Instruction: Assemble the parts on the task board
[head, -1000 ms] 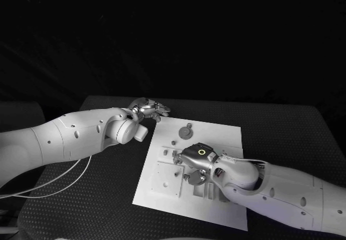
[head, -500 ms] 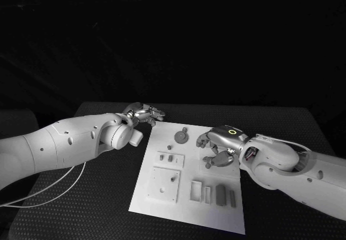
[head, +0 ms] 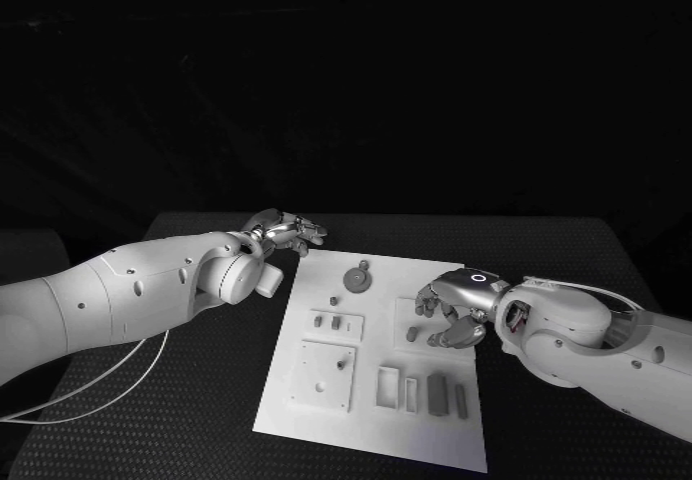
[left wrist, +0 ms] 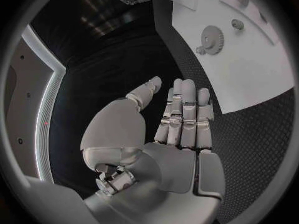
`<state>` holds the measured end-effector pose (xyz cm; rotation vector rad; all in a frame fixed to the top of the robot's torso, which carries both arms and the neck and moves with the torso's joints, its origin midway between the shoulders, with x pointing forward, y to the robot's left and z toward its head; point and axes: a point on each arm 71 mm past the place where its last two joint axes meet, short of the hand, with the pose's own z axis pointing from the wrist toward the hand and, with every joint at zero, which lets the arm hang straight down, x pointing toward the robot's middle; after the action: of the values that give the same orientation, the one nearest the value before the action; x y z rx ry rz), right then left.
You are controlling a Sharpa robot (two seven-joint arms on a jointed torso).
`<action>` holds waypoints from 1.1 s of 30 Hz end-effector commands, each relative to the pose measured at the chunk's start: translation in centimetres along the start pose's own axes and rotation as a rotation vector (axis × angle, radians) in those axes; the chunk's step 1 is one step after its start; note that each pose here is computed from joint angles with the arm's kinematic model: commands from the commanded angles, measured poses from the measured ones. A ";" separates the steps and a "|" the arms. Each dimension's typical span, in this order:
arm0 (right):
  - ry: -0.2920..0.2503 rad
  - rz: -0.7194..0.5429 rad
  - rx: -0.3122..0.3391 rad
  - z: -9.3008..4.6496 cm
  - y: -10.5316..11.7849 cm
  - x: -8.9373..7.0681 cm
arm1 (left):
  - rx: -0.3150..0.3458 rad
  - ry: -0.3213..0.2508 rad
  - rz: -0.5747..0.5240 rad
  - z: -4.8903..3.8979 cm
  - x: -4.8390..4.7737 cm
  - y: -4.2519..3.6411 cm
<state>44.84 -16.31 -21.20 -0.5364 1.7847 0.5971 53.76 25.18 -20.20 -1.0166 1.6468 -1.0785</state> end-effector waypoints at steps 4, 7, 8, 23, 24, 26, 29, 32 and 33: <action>0.016 -0.036 -0.007 0.6 0.5 0.9 | 0.020 0.018 -0.004 0.07 0.35 -0.28; 0.003 -0.037 -0.008 1.4 0.7 1.6 | 0.020 0.017 -0.004 0.09 0.32 -0.27; 0.003 -0.036 -0.009 1.5 0.8 1.7 | 0.020 0.017 -0.004 0.10 0.33 -0.27; -0.011 -0.060 -0.030 2.3 1.5 2.7 | 0.017 0.023 -0.007 0.10 0.31 -0.23; -0.012 -0.064 -0.032 2.3 1.5 2.8 | 0.016 0.024 -0.007 0.10 0.32 -0.22; -0.016 -0.064 -0.035 2.3 1.6 2.8 | 0.016 0.025 -0.007 0.09 0.32 -0.22; -0.026 -0.065 -0.044 2.3 1.8 2.8 | 0.014 0.024 -0.007 0.07 0.25 -0.19; -0.028 -0.071 -0.049 2.3 1.9 2.8 | 0.014 0.024 -0.007 0.07 0.25 -0.19; -0.030 -0.071 -0.051 2.3 2.0 2.8 | 0.014 0.025 -0.007 0.07 0.27 -0.19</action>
<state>44.72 -13.75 -24.28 -0.5961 1.7485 0.5943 53.81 25.13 -20.21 -1.0130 1.6503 -1.0859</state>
